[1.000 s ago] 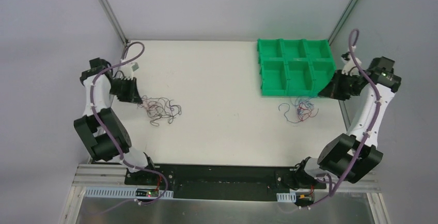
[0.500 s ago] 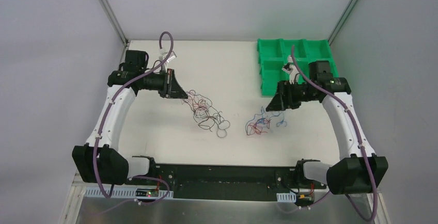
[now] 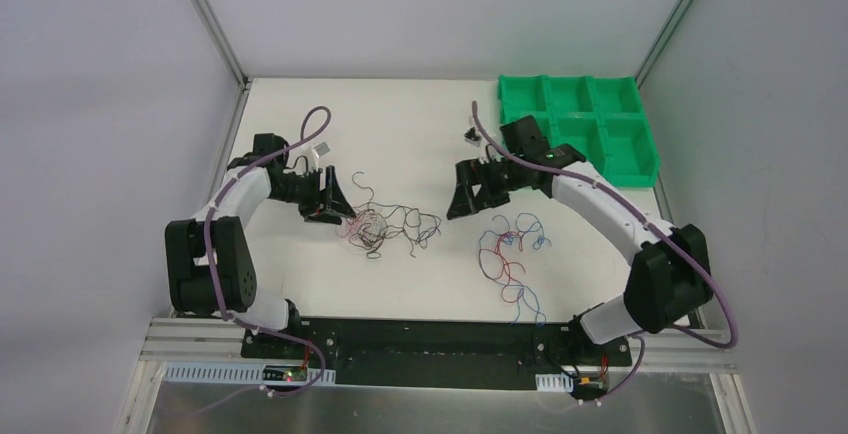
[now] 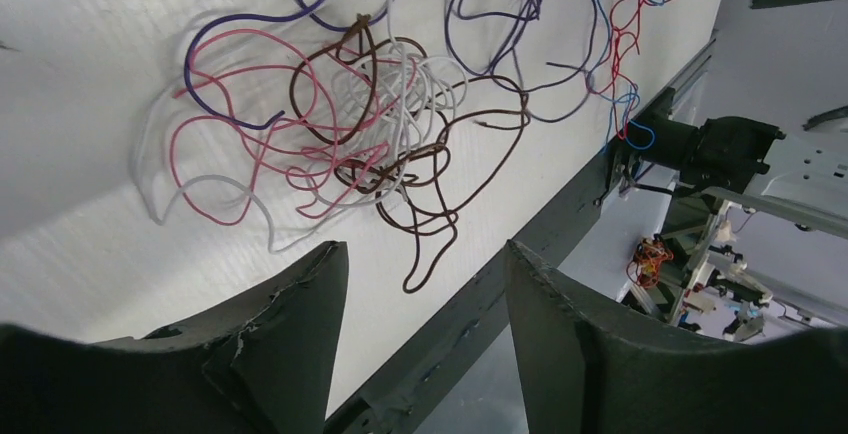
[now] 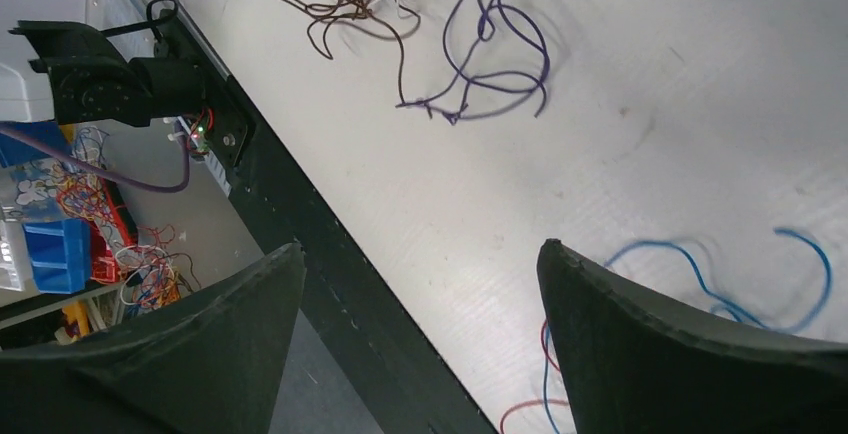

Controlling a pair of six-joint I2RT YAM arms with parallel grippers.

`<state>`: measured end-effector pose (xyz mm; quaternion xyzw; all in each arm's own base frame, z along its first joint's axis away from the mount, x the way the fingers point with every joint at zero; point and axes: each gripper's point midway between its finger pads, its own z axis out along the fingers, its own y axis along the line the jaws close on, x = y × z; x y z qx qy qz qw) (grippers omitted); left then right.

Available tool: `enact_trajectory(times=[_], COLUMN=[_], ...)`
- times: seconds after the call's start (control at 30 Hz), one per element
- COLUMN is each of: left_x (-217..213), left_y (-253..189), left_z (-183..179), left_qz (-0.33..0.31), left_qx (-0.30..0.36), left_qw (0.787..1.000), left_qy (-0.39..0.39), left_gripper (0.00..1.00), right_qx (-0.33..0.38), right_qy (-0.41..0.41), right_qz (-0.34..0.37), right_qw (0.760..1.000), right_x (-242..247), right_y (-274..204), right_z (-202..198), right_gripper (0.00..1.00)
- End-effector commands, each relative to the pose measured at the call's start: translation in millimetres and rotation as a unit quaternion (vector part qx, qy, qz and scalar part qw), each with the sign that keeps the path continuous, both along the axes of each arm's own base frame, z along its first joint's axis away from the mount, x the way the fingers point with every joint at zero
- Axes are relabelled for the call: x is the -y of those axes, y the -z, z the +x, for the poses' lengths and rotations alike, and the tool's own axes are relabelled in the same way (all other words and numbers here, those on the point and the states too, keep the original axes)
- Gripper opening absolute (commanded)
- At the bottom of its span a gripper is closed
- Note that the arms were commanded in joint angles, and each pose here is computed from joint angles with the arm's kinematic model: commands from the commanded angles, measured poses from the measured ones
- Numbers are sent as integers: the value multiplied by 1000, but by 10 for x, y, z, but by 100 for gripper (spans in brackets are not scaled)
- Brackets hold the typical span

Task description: Untangle the cables

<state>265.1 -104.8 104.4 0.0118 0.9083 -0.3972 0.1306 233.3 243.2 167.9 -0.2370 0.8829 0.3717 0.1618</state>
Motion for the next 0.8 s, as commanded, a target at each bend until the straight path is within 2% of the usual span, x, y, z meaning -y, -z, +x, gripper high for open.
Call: enact_trajectory(times=[0.0,0.13,0.27,0.43,0.6,0.67,0.77], left_x=[126,157,199,377,492,495,588], left_y=[-111,-175,-73,233,517,558,396], left_z=[-76,21,101,77,30,58,72], left_qz=[-32,-40,0,15,31,39,24], left_qx=[43,73,84,40,-14,-24,-6], left_qw=[999,996,996,999,999,998,998], left_qy=[-4,-20,-10,23,42,42,63], left_gripper=[58,50,46,45,48,39,8], right_qx=[24,11,9,-9,-21,-31,-28], right_qy=[0,-3,11,11,5,4,-17], right_qz=[14,-14,-35,-62,-104,-123,-155], right_qw=[1000,1000,999,998,994,992,987], right_x=[-501,-833,-1015,-1102,-984,-908,-765], right_y=[97,401,675,946,1215,1306,1398], right_z=[220,334,472,506,464,414,335], right_gripper=[88,85,84,80,71,67,53])
